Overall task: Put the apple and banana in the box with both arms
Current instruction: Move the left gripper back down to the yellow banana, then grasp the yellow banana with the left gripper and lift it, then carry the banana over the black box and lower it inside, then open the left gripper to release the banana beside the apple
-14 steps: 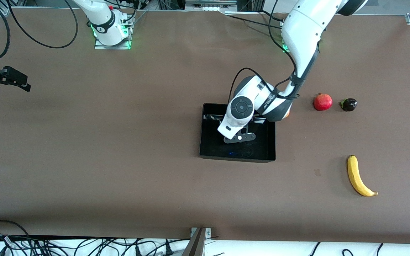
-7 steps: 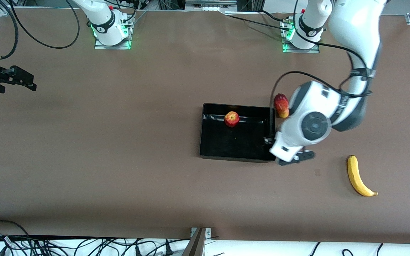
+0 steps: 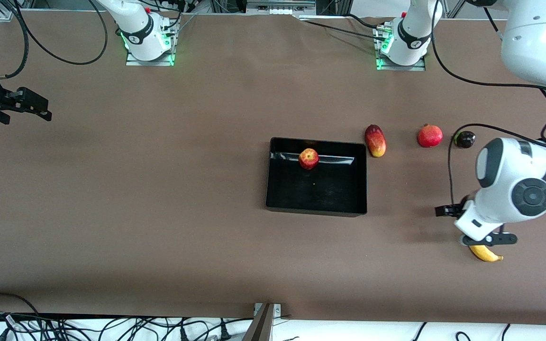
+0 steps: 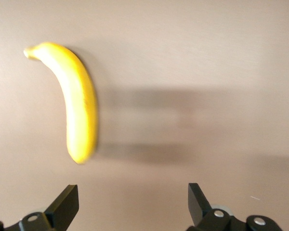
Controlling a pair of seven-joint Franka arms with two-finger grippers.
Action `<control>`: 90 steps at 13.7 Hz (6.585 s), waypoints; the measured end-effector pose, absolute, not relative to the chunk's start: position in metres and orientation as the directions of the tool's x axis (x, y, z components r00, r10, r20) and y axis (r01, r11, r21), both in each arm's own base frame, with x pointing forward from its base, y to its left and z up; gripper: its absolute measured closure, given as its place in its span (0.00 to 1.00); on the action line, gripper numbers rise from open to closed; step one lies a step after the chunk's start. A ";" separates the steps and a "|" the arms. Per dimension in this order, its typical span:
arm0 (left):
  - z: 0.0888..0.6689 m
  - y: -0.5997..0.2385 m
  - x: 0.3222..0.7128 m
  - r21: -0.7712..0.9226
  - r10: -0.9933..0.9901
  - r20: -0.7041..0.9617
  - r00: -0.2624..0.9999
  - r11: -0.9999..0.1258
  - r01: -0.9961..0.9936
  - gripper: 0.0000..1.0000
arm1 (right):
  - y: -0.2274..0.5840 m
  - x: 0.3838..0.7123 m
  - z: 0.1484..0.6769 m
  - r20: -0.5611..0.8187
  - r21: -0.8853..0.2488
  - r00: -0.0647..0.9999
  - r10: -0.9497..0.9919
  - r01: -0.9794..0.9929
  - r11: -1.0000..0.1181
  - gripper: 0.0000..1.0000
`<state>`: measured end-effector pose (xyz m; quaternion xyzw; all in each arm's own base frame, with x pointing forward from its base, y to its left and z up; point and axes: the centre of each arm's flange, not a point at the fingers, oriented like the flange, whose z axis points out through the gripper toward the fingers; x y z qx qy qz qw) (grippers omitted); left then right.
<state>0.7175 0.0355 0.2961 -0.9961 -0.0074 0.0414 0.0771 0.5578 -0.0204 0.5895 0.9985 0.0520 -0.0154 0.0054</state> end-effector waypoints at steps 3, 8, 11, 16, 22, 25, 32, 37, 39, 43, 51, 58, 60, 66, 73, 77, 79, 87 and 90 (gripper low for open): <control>0.265 0.079 0.724 -0.145 -0.120 -0.048 0.992 -0.981 -0.126 0.00 | -0.021 0.558 0.589 -0.032 0.009 0.994 0.103 0.104 -0.995 0.00; 0.221 0.106 0.729 -0.135 -0.193 0.014 0.981 -0.973 -0.189 0.00 | -0.020 0.558 0.589 -0.032 0.009 0.994 0.104 0.104 -0.995 0.00; 0.195 0.117 0.730 -0.132 -0.216 0.051 0.975 -0.969 -0.208 0.00 | -0.020 0.558 0.589 -0.032 0.009 0.994 0.104 0.105 -0.994 0.00; 0.177 0.123 0.729 -0.126 -0.214 0.061 0.975 -0.971 -0.205 0.30 | -0.021 0.558 0.589 -0.032 0.009 0.994 0.104 0.105 -0.994 0.00; 0.185 0.110 0.728 -0.101 -0.221 0.014 0.975 -0.971 -0.219 0.66 | -0.021 0.558 0.589 -0.032 0.009 0.994 0.104 0.105 -0.994 0.00; 0.225 0.059 0.726 -0.036 -0.227 -0.073 0.971 -0.973 -0.230 0.66 | -0.021 0.558 0.589 -0.032 0.009 0.994 0.104 0.104 -0.995 0.00; 0.367 -0.123 0.679 0.016 -0.080 -0.233 0.969 -0.997 -0.078 0.66 | -0.021 0.558 0.589 -0.033 0.009 0.994 0.103 0.104 -0.995 0.00; 0.364 -0.237 0.643 0.031 -0.013 -0.273 0.962 -0.999 -0.004 0.66 | -0.021 0.558 0.589 -0.033 0.009 0.994 0.103 0.104 -0.995 0.00; 0.361 -0.263 0.636 0.046 0.007 -0.265 0.964 -0.999 0.020 0.66 | -0.021 0.558 0.589 -0.033 0.009 0.994 0.103 0.104 -0.995 0.00; 0.338 -0.281 0.633 0.064 0.035 -0.271 0.962 -0.996 0.054 0.66 | -0.021 0.558 0.589 -0.033 0.009 0.994 0.104 0.104 -0.995 0.00; 0.305 -0.305 0.628 0.088 0.039 -0.287 0.957 -0.994 0.067 0.66 | -0.021 0.558 0.589 -0.033 0.009 0.994 0.104 0.104 -0.995 0.00; 0.273 -0.321 0.625 0.113 0.061 -0.259 0.964 -0.989 0.093 0.66 | -0.021 0.558 0.589 -0.033 0.009 0.994 0.104 0.104 -0.995 0.00; 0.261 -0.322 0.624 0.110 0.063 -0.271 0.961 -0.989 0.096 0.66 | -0.021 0.558 0.589 -0.033 0.009 0.994 0.104 0.104 -0.995 0.00; 0.225 -0.322 0.621 0.103 0.060 -0.270 0.961 -0.991 0.090 0.66 | -0.021 0.558 0.589 -0.033 0.009 0.994 0.104 0.104 -0.995 0.00; 0.200 -0.321 0.617 0.082 0.041 -0.244 0.969 -0.995 0.063 0.66 | -0.021 0.558 0.589 -0.033 0.009 0.994 0.104 0.104 -0.995 0.00; 0.199 -0.320 0.617 0.082 0.031 -0.243 0.970 -0.995 0.053 0.66 | -0.022 0.557 0.589 -0.035 0.009 0.994 0.104 0.104 -0.995 0.00; 0.189 -0.317 0.617 0.081 0.029 -0.249 0.968 -0.995 0.051 0.50 | -0.024 0.554 0.587 -0.064 0.005 0.993 0.099 0.100 -0.995 0.00; 0.191 -0.310 0.619 0.044 0.064 -0.301 0.951 -0.996 0.081 0.00 | -0.029 0.552 0.585 -0.077 0.003 0.993 0.090 0.090 -0.996 0.00; 0.235 -0.302 0.628 0.001 0.078 -0.345 0.935 -0.996 0.084 0.00 | -0.029 0.552 0.586 -0.076 0.003 0.993 0.089 0.089 -0.996 0.00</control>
